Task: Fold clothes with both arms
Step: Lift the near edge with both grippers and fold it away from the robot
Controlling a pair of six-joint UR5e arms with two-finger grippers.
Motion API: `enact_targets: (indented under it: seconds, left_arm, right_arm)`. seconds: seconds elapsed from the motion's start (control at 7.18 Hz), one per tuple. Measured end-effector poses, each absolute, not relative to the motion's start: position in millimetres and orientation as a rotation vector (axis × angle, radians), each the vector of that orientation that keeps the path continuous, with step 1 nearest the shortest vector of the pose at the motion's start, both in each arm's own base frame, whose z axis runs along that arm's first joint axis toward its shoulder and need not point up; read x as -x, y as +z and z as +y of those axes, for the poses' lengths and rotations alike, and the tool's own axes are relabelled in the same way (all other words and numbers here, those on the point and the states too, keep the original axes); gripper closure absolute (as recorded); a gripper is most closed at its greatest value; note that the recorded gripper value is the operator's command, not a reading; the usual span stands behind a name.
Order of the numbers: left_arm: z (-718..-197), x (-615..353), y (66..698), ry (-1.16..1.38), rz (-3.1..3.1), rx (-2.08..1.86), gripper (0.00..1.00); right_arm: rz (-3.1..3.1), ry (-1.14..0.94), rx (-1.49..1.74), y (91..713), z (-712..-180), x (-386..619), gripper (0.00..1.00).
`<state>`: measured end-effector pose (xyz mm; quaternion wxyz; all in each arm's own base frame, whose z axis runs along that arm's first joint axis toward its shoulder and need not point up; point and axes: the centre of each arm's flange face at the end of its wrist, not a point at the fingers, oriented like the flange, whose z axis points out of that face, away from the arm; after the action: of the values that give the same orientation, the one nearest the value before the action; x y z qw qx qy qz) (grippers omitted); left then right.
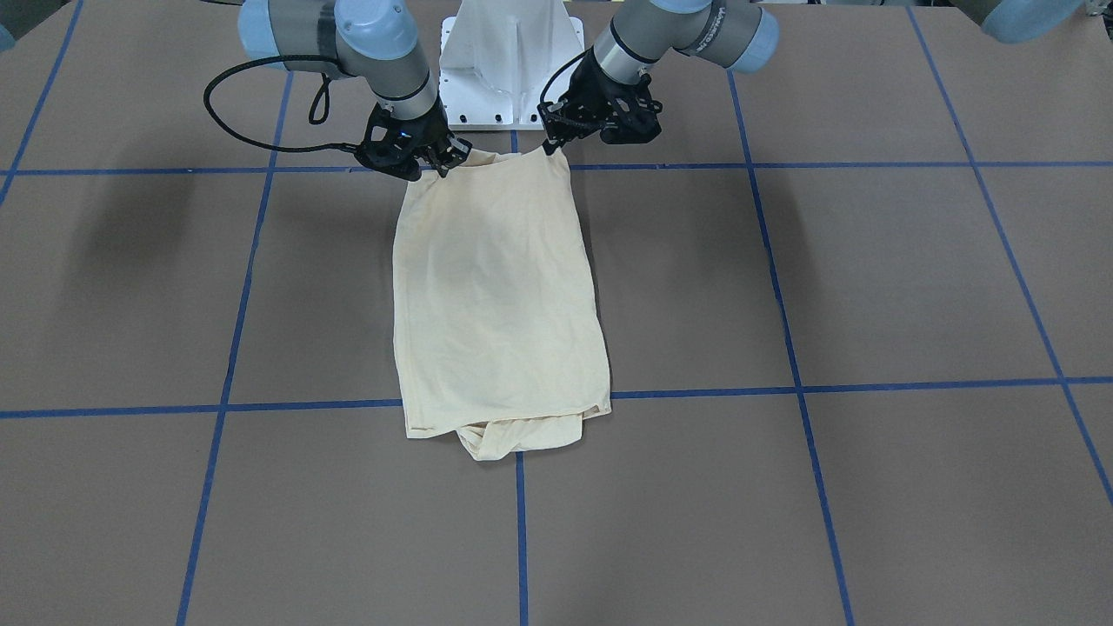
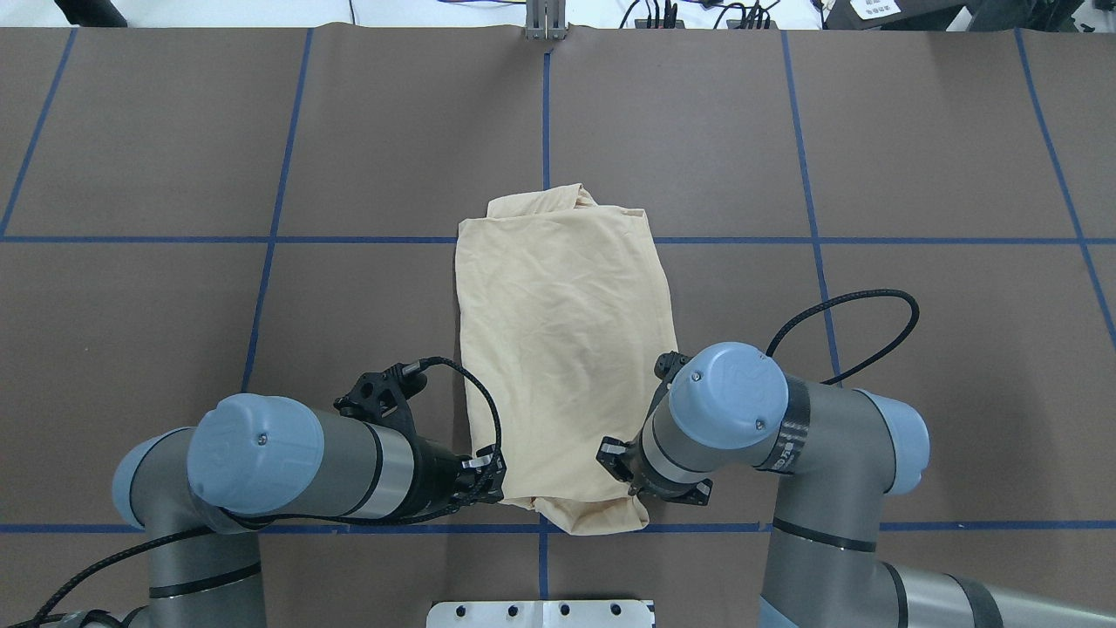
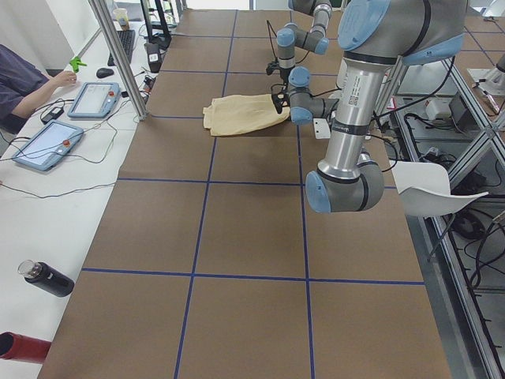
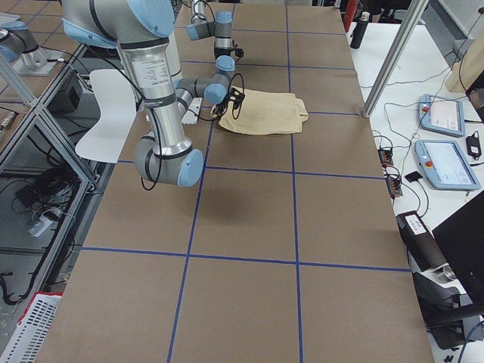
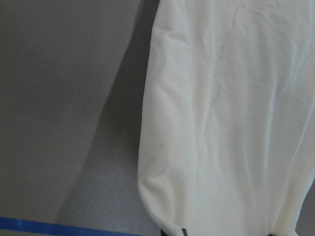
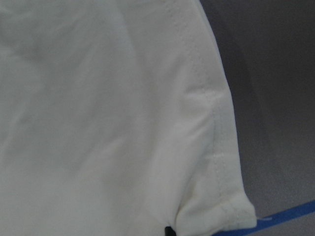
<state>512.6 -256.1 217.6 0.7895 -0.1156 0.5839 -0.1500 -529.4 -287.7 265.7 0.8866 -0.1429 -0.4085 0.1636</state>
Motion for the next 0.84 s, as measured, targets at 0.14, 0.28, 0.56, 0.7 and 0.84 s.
enact_targets:
  seconds: [0.14, 0.28, 0.56, 0.7, 0.84]
  left_arm:
    - [-263, -501, 208, -0.325, 1.267, 0.246, 1.0]
    - [-278, -489, 203, -0.338, 1.28, 0.227, 1.0]
    - [-318, -466, 193, -0.385, 1.308, 0.167, 1.0]
    - [-346, -453, 188, -0.403, 1.316, 0.131, 1.0]
    - [-379, -446, 183, -0.416, 1.316, 0.109, 1.0]
  right_arm:
    - [-0.872, 0.359, 0.284, 260, -311, 516, 1.0]
    - [-0.897, 0.384, 0.258, 252, -339, 499, 1.0]
    - [-0.946, 0.428, 0.204, 232, -389, 465, 1.0]
    - [-0.958, 0.434, 0.18, 226, -411, 454, 1.0]
    - [-0.957, 0.438, 0.159, 222, -433, 453, 1.0]
